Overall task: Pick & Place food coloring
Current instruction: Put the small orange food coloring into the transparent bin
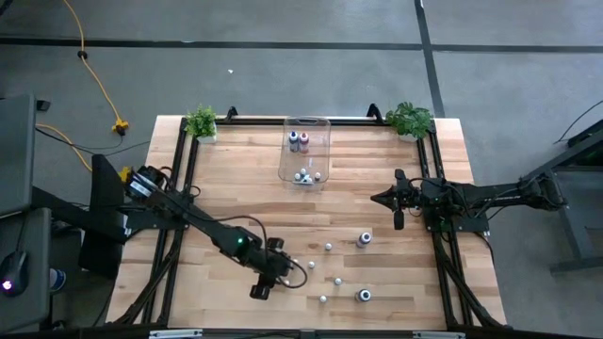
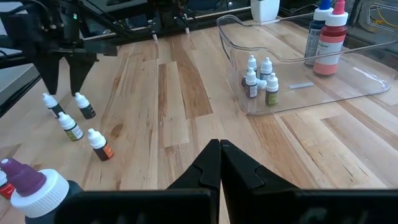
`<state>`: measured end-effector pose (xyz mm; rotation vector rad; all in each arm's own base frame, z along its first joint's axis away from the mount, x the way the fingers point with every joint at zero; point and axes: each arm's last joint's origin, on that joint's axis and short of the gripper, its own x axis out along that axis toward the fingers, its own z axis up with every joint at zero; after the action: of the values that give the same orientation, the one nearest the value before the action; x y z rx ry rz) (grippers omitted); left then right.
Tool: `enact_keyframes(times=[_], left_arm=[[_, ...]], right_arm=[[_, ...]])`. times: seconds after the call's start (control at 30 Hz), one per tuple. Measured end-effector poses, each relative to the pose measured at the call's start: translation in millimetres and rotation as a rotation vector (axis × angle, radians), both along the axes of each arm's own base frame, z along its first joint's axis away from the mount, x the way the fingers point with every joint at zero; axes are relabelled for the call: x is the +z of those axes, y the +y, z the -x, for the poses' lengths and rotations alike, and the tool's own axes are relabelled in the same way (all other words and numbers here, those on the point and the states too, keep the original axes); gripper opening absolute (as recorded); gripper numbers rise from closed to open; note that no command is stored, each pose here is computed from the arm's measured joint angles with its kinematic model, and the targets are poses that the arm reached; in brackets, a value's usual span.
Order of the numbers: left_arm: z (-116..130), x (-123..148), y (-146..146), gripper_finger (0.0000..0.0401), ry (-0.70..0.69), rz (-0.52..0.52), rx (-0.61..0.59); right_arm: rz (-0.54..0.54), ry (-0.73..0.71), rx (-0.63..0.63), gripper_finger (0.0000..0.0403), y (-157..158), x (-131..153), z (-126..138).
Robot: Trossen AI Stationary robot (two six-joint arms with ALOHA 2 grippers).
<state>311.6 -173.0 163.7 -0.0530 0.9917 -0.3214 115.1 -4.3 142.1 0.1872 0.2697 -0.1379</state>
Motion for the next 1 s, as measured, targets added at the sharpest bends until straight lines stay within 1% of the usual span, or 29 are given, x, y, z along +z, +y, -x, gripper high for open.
enact_keyframes(times=[0.23,0.43,0.5,0.7,0.87,1.0], left_arm=[[-8,6,-5,0.0191,-0.102,0.049,-0.021],[-5,6,-11,0.0191,-0.105,0.047,-0.044],[-3,4,-15,0.0191,-0.111,0.037,-0.051],[3,3,-25,0.0191,-0.161,-0.064,-0.053],[4,3,-27,0.0191,-0.163,-0.064,-0.048],[1,-2,-28,0.0191,-0.174,-0.070,-0.053]], right_arm=[[0.000,-0.001,0.000,0.0000,0,0,0],[0.000,0.000,0.000,0.0000,0,0,0],[0.000,0.000,0.000,0.0000,0,0,0],[0.000,0.000,0.000,0.0000,0,0,0],[0.000,0.000,0.000,0.0000,0,0,0],[0.000,0.001,0.000,0.0000,0,0,0]])
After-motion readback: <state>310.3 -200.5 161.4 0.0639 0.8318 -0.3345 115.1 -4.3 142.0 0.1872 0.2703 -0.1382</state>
